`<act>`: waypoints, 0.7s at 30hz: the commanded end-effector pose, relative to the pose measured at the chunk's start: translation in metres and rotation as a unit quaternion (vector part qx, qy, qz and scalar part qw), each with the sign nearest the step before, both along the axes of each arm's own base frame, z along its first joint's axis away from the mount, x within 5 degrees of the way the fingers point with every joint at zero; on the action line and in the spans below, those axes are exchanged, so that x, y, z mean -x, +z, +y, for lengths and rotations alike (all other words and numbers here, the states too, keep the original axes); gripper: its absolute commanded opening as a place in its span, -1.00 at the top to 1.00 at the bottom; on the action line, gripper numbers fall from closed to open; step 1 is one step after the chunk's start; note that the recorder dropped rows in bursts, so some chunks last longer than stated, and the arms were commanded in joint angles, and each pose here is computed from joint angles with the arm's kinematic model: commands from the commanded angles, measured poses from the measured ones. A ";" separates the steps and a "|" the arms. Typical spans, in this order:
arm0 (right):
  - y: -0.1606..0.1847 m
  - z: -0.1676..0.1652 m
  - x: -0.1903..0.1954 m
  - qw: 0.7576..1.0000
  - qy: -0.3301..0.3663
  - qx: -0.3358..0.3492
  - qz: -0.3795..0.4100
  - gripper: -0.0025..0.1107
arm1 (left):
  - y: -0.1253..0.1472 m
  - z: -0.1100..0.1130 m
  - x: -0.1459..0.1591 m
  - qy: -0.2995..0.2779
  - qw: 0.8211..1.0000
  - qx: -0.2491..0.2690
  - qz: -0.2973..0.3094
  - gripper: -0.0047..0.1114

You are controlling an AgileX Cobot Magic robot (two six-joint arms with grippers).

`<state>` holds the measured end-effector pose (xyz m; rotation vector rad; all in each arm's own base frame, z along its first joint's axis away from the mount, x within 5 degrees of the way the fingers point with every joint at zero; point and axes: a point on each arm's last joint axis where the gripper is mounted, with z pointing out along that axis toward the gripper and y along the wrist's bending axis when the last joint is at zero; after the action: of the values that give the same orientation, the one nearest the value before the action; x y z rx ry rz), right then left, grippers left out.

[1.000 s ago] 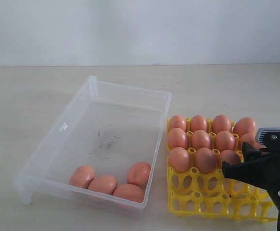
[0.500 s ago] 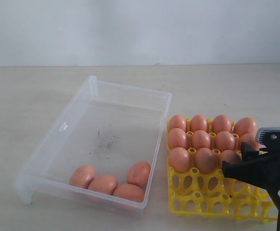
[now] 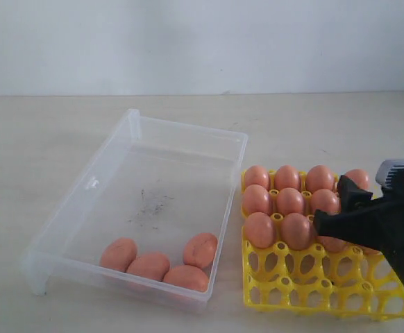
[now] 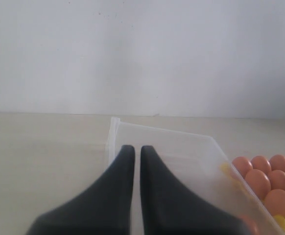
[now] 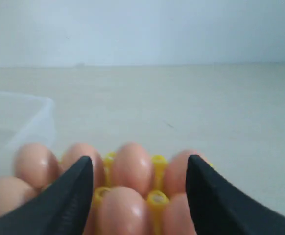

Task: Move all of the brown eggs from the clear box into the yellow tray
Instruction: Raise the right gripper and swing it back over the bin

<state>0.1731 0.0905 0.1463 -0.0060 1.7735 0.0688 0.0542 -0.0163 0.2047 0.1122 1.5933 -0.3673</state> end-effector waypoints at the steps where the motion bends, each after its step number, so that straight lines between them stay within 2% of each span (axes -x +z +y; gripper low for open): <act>1: 0.033 0.027 0.011 0.987 0.139 0.000 -0.086 0.13 | 0.000 -0.001 0.000 -0.005 1.000 0.006 -0.001 0.85; 2: 0.041 0.035 0.010 0.983 0.158 -0.011 -0.095 0.16 | 0.000 -0.001 0.000 -0.005 1.000 0.006 -0.001 0.85; 4: 0.049 0.055 0.003 0.979 0.200 -0.009 -0.036 0.22 | 0.000 0.000 0.000 -0.004 1.000 0.005 0.000 0.85; 6: 0.058 0.076 -0.006 0.967 0.248 0.044 0.028 0.30 | -0.001 0.000 0.000 -0.004 1.000 0.005 0.001 0.85; 8: 0.072 0.099 -0.011 0.944 0.308 0.085 0.080 0.31 | -0.001 0.000 0.000 -0.004 1.000 0.005 0.001 0.85; 15: 0.149 0.161 -0.033 0.885 0.442 0.104 0.104 0.31 | -0.001 0.000 0.000 -0.004 1.000 0.005 0.001 0.85; 19: 0.156 0.183 -0.047 0.841 0.487 0.153 0.180 0.31 | -0.001 0.000 0.000 -0.004 1.000 0.005 0.001 0.85; 21: 0.148 0.185 -0.057 0.821 0.479 0.222 0.218 0.31 | -0.001 0.000 0.000 -0.004 1.000 0.005 0.001 0.85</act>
<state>0.2186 0.2735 0.3065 -1.1523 1.9127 0.5573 0.0542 -0.0163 0.2047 0.1122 1.5933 -0.3673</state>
